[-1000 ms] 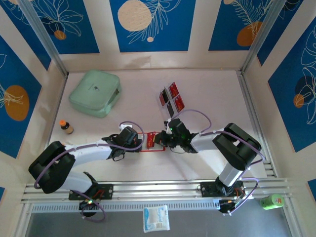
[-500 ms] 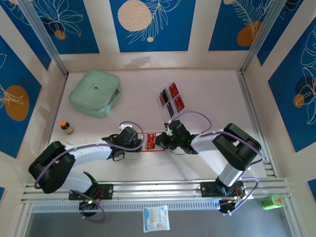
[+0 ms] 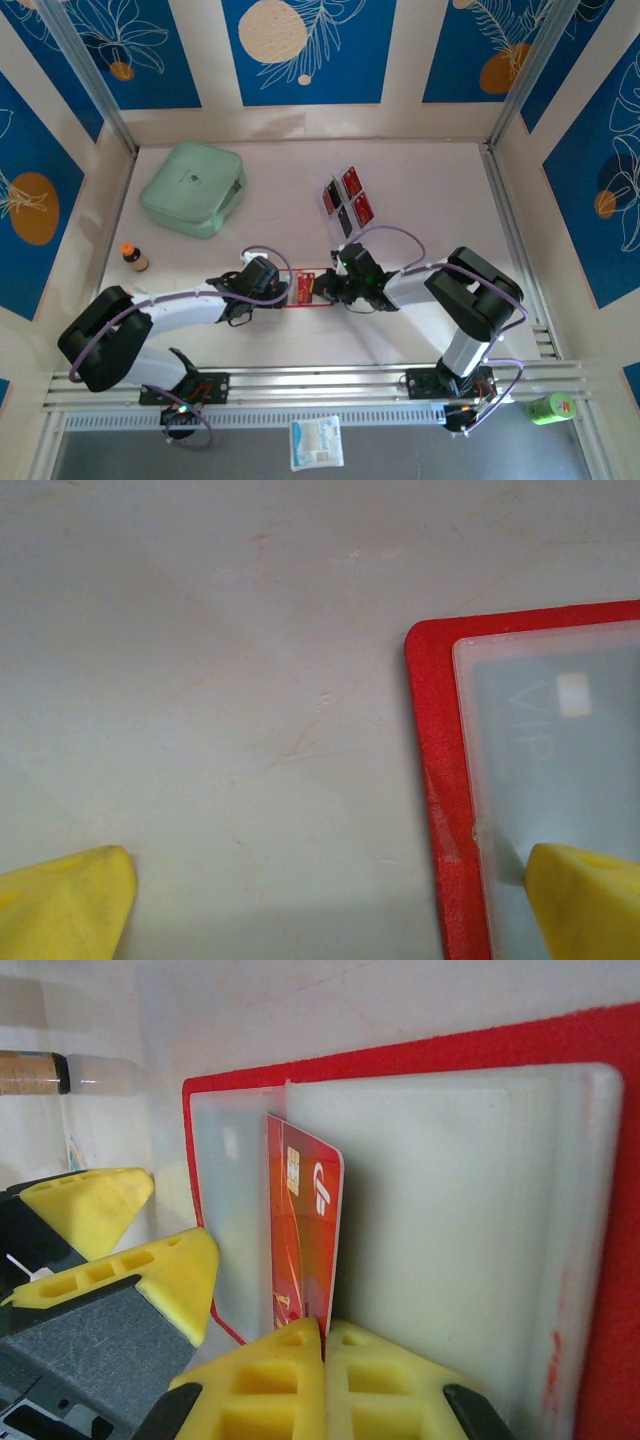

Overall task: Put the credit cards into the card holder
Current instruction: Insert the credit card into the card slot.

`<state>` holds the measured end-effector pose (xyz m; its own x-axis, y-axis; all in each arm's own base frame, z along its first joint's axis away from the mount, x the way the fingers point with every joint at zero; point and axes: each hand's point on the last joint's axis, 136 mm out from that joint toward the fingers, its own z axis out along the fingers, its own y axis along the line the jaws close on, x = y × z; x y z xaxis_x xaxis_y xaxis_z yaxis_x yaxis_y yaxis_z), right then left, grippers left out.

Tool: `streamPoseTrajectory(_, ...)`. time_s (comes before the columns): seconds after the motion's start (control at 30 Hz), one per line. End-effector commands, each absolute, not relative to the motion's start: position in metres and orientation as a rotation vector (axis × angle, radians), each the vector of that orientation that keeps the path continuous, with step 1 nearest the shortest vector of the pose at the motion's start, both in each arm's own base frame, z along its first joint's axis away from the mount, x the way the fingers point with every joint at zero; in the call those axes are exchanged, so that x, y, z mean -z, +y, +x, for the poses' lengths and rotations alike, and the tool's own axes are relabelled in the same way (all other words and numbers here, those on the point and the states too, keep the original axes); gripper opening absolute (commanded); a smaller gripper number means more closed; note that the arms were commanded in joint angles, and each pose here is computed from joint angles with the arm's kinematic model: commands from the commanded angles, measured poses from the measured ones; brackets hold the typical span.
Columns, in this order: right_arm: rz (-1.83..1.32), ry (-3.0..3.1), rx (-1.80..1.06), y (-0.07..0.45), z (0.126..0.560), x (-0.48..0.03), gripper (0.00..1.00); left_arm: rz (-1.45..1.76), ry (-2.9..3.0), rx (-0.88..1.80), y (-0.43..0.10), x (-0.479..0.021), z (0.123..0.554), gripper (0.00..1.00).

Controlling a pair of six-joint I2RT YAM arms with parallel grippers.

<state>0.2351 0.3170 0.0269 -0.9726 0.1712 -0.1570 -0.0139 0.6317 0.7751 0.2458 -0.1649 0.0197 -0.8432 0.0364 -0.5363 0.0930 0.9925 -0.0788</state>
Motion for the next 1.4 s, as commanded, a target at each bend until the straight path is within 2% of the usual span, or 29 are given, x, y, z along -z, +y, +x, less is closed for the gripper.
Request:
streamPoseTrajectory(0.0, 0.134, 2.744, -1.232, 0.316, 0.221, -0.011, 0.00, 0.064, 2.617, 0.100, -0.153, -0.007, 0.237, 1.00)
streamPoseTrajectory(0.17, 0.108, 2.782, -1.226, 0.320, 0.221, -0.010, 0.00, 0.067, 2.617, 0.102, -0.154, -0.006, 0.237, 1.00)
streamPoseTrajectory(0.43, 0.017, 2.798, -1.212, 0.317, 0.228, -0.032, 0.29, 0.058, 2.617, 0.116, -0.156, -0.005, 0.237, 1.00)
streamPoseTrajectory(0.57, -0.031, 2.797, -1.170, 0.312, 0.233, -0.047, 0.31, 0.059, 2.619, 0.114, -0.155, -0.003, 0.237, 1.00)
streamPoseTrajectory(0.67, -0.067, 2.796, -1.136, 0.311, 0.236, -0.055, 0.28, 0.056, 2.619, 0.116, -0.155, -0.003, 0.236, 1.00)
streamPoseTrajectory(0.9, -0.127, 2.800, -1.114, 0.323, 0.244, -0.060, 0.10, 0.052, 2.616, 0.118, -0.154, -0.004, 0.236, 1.00)
streamPoseTrajectory(1.23, -0.140, 2.908, -0.976, 0.329, 0.245, -0.033, 0.00, 0.050, 2.614, 0.126, -0.156, -0.004, 0.236, 1.00)
streamPoseTrajectory(1.37, -0.155, 2.952, -0.923, 0.333, 0.242, -0.023, 0.00, 0.050, 2.613, 0.127, -0.156, -0.004, 0.237, 1.00)
